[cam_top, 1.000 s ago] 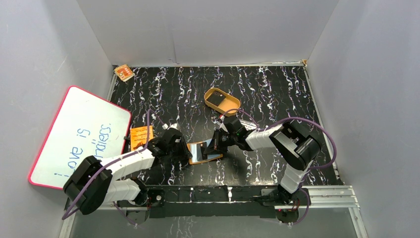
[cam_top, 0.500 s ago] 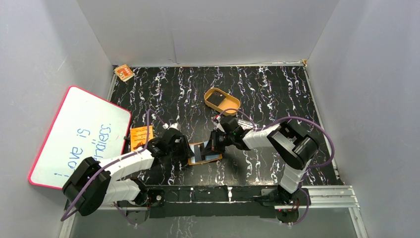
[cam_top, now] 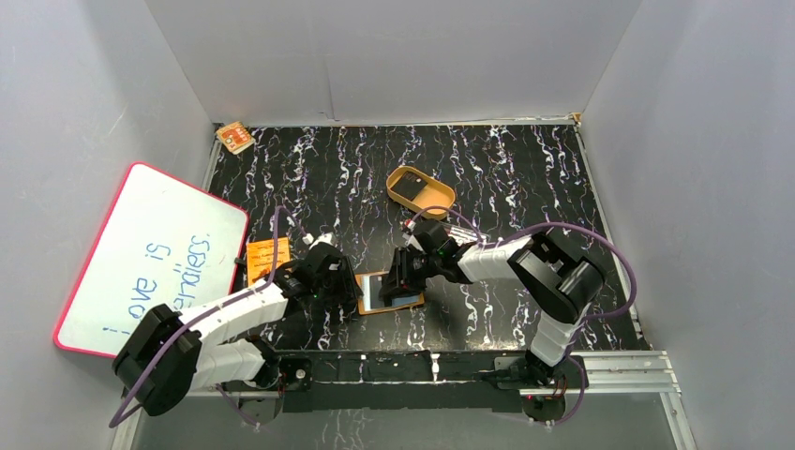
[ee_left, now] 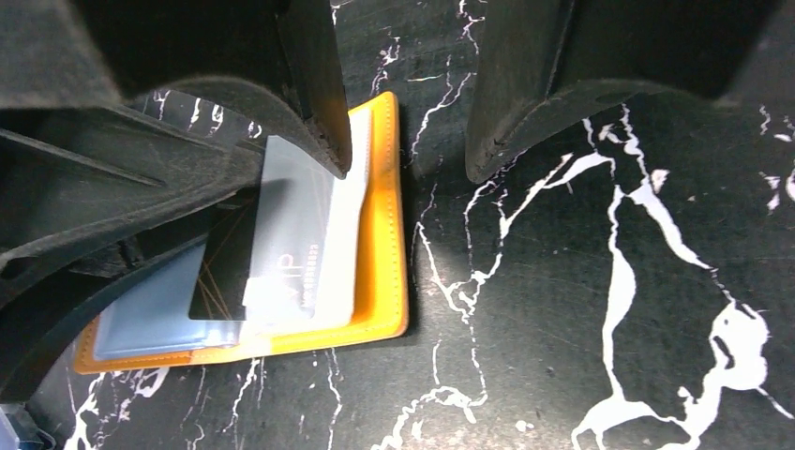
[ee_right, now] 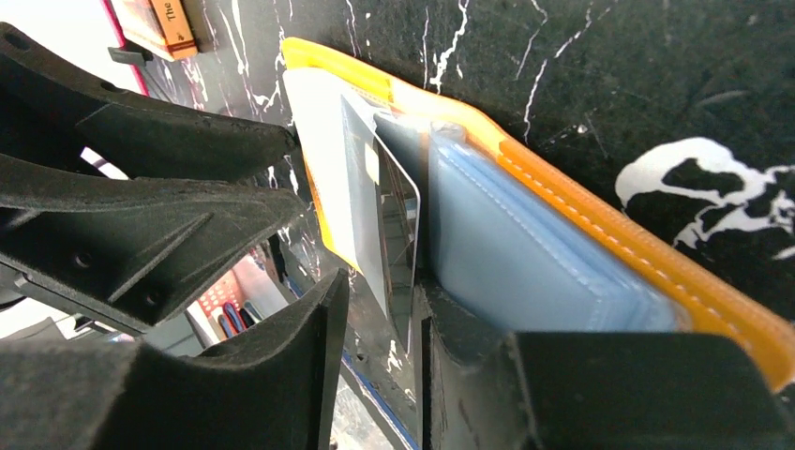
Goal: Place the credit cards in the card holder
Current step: Insert the credit card into the card holder.
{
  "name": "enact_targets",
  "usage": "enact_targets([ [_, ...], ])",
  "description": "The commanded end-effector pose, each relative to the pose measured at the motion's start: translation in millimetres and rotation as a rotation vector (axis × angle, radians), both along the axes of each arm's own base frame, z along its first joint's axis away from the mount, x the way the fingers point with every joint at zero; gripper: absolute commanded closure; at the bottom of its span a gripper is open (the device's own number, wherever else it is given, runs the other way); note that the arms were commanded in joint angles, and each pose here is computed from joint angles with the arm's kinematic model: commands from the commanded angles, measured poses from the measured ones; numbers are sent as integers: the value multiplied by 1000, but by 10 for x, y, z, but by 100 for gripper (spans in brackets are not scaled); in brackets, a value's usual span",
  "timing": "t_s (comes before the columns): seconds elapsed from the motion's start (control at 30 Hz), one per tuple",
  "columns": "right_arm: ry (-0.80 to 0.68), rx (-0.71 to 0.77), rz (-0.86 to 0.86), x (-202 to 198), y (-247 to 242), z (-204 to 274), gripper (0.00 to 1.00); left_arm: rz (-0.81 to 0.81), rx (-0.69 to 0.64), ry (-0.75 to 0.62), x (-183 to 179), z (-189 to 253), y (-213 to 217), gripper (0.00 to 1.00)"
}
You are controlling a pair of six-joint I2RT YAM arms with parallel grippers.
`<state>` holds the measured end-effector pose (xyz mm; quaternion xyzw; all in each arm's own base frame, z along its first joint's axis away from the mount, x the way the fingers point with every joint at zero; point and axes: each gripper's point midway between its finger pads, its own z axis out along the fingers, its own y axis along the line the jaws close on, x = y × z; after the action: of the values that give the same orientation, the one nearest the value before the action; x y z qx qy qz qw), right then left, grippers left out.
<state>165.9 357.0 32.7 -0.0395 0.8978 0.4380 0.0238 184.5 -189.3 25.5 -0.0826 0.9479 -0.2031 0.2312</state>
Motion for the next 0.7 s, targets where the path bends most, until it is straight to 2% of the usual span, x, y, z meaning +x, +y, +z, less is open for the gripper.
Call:
enact_targets([
  [0.0,-52,-35,-1,64,-27,79,60,11,70,1,-38,-33,151,55],
  [0.13,-69,-61,-2,74,-64,89,59,9,93,21,-53,-102,171,60],
  [0.57,-116,-123,29,91,-45,74,59,-15,21,27,-28,-152,0,74],
  [0.67,-138,-183,57,62,-25,32,57,-33,1,43,-14,-201,-85,76],
])
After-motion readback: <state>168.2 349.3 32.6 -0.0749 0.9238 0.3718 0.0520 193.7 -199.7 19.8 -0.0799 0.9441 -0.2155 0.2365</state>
